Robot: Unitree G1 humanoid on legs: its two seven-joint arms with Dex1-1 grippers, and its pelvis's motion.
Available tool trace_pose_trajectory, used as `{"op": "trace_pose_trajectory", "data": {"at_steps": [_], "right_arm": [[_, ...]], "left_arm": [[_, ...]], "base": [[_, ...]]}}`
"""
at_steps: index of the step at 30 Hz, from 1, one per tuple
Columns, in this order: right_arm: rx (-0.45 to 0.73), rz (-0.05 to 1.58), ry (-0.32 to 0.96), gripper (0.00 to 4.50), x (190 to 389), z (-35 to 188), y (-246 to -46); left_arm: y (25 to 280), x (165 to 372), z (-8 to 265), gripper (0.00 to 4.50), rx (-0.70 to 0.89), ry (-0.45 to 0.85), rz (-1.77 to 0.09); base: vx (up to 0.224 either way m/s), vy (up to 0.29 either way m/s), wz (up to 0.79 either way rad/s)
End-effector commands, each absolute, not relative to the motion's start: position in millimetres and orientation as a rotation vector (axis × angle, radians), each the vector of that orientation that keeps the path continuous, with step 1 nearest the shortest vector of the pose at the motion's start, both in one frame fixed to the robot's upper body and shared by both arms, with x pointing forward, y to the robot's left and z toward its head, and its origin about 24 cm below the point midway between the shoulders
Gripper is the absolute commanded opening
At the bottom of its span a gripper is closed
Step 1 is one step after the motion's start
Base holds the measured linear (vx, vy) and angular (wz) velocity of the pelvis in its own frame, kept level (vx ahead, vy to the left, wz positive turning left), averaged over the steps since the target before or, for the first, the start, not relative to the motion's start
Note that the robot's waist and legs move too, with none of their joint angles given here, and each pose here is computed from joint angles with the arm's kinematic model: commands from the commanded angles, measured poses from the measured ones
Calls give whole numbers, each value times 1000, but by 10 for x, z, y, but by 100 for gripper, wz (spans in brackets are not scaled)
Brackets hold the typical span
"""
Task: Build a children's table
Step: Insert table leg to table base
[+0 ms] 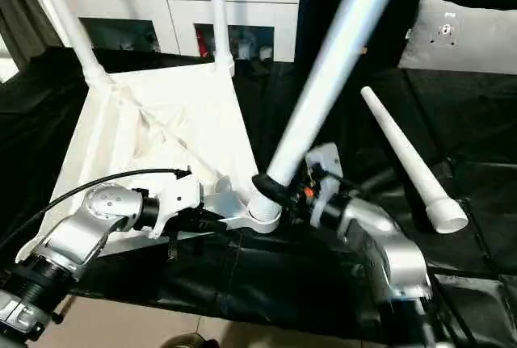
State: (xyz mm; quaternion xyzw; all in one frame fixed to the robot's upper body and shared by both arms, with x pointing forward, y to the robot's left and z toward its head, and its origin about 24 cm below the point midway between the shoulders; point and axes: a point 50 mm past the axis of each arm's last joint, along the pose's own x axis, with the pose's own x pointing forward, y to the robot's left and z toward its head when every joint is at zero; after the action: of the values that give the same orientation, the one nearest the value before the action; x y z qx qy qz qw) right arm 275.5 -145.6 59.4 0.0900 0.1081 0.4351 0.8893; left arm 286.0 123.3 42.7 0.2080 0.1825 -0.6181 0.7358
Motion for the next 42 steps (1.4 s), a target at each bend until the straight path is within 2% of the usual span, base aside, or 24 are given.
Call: {"op": "trace_pose_trajectory", "data": {"at_steps": [1,3,5,7,16,26,33,37,42], "right_arm": [[144,869,366,188,2664,339,-1502],[97,871,374,188,2645,321,-1495],[-20,899,408,188,2622,273,-1465],[-80,927,427,188,2624,257,-1442],[-146,1004,459,188,2633,234,-1383],[-143,1048,510,188,2548,140,-1347],[-122,1062,513,188,2581,131,-1222],[-83,1078,502,188,2587,161,-1143],[-90,1067,508,188,2626,151,-1121]], "left_arm": [[1163,2825,410,0,467,404,-1400],[1164,2821,409,0,467,405,-1401],[1176,2805,402,0,486,414,-1408],[1191,2796,401,0,502,419,-1413],[1225,2766,426,0,526,423,-1429],[1207,2839,492,0,548,411,-1453],[1207,2934,562,0,586,405,-1493],[1290,3037,602,0,615,409,-1455],[1411,3038,604,0,611,426,-1421]], "base": [[0,0,0],[0,0,0],[0,0,0],[0,0,0],[0,0,0],[0,0,0],[0,0,0],[0,0,0],[0,0,0]]}}
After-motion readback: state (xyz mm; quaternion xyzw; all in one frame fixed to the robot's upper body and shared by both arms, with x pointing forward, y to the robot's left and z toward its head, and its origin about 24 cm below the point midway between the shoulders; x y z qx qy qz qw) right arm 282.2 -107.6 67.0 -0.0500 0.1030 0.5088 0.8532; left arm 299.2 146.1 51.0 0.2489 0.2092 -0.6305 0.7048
